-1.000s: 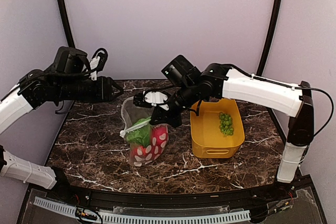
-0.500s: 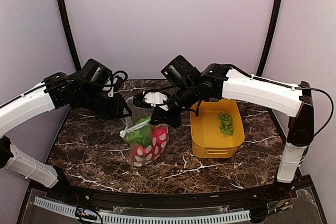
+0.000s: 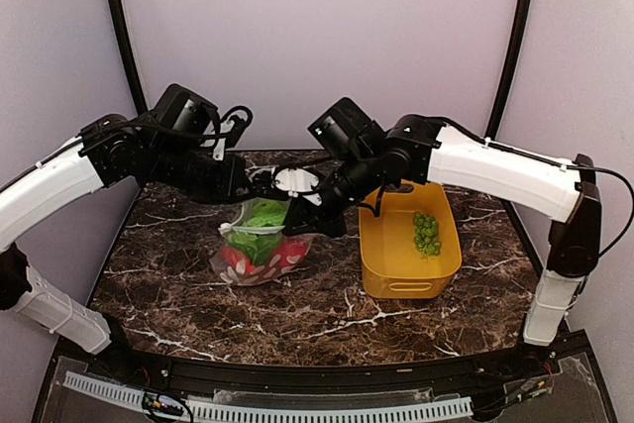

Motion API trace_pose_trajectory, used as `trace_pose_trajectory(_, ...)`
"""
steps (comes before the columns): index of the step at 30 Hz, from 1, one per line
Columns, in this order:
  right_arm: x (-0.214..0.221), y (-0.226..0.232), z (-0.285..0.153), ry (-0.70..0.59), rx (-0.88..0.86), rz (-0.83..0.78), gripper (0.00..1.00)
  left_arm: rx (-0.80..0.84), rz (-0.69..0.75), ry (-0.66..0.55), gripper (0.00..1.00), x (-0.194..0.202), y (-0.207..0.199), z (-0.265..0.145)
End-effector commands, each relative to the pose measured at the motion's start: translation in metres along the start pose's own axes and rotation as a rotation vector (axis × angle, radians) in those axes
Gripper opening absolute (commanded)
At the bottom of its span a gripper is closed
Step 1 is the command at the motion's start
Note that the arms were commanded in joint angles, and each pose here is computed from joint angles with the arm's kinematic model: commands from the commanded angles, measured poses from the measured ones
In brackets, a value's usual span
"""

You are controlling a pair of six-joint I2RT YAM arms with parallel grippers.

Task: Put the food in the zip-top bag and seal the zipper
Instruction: Pass from the right arm to the left, then pick up the fake fruit from the bin.

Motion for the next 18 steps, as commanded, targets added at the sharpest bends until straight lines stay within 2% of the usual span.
trace_pose_trajectory(1,-0.018,0.004,-0.006,-0.047,-0.037,0.010,0.10,0.002,0.056,0.167,0.01,0.026,-0.004,0.030)
trace_pose_trajectory(5,-0.010,0.007,0.003,-0.021,-0.062,0.024,0.12,-0.064,0.092,0.180,0.01,0.032,0.007,0.041)
trace_pose_trajectory(7,-0.009,0.010,-0.001,-0.016,-0.078,0.021,0.18,-0.087,0.109,0.159,0.01,0.028,0.010,0.037)
trace_pose_trajectory(11,-0.013,0.016,-0.029,-0.048,-0.081,0.012,0.31,-0.120,0.123,0.124,0.01,0.023,0.016,0.029)
trace_pose_trajectory(15,-0.006,0.007,-0.068,-0.079,-0.015,0.037,0.37,-0.121,0.118,0.121,0.01,0.024,0.017,0.027)
trace_pose_trajectory(18,0.016,-0.006,-0.094,-0.070,0.056,0.087,0.42,-0.113,0.111,0.111,0.01,0.025,0.017,0.025)
Point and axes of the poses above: each gripper's point midway between its finger pads, its own z axis out along the fingers, its own y axis along the line the jaws close on, x = y × z, the point moved 2 cm from there along -z, back along the fingers, and after that the axes turned 6 degrees about -z, right-handed, at the moved point
